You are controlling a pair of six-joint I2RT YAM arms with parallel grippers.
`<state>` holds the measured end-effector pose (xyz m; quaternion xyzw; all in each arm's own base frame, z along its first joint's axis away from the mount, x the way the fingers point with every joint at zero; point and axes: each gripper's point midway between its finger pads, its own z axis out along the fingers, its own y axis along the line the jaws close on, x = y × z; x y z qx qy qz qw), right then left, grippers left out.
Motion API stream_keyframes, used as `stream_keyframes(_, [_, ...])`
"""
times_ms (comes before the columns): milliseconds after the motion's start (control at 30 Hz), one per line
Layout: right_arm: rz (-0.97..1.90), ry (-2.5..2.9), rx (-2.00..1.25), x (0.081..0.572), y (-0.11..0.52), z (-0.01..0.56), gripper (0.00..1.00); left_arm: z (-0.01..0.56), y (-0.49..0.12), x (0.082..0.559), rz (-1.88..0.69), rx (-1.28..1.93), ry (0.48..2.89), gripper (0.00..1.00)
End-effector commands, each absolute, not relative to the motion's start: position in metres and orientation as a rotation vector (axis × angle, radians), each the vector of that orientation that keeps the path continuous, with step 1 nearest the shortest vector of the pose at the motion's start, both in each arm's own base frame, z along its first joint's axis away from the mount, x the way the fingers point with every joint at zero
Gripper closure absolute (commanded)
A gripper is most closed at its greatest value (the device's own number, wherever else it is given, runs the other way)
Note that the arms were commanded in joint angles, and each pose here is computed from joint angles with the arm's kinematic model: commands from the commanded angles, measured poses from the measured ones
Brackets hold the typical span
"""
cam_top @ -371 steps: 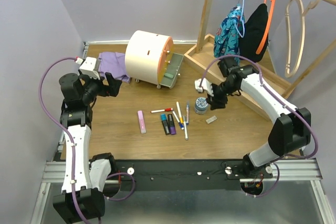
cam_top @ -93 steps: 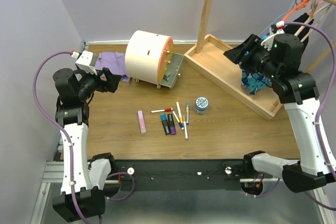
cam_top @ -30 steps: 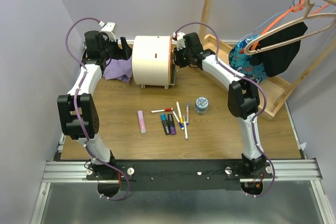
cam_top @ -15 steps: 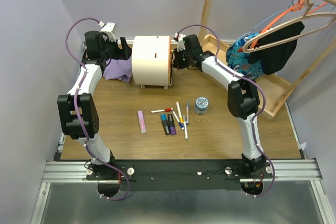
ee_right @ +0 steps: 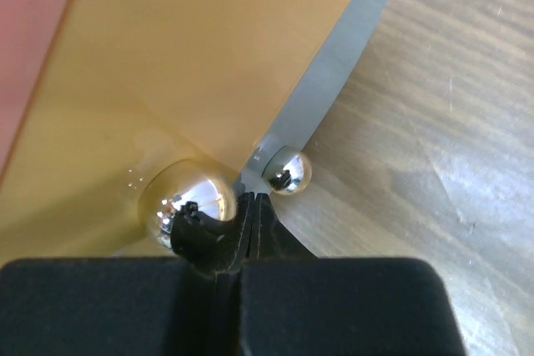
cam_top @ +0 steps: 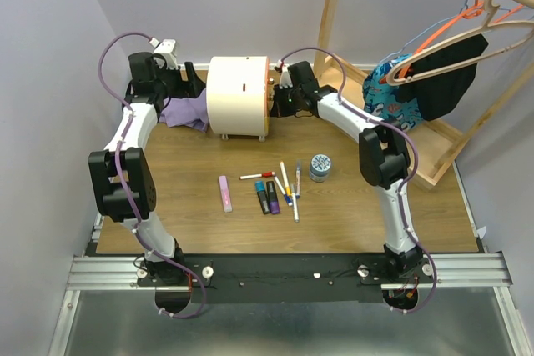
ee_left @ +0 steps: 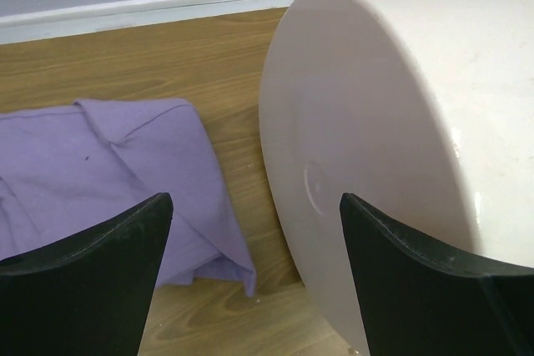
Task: Sort the stationery into containers
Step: Close the drawer in the storage box.
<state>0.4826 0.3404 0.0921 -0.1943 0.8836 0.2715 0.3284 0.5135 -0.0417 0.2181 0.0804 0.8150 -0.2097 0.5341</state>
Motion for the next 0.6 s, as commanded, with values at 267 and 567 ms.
stream_keyframes(267, [0.808,2.222,-0.408,0.514,0.374,0.106,0.99,0.206,-0.022,0.500,-0.507,0.133,1.990,0.09])
stream_keyframes(567, [0.689,2.351,-0.339,0.500,0.320,0.091,0.96,0.209,-0.020,0.497,-0.515,0.135,2.001,0.09])
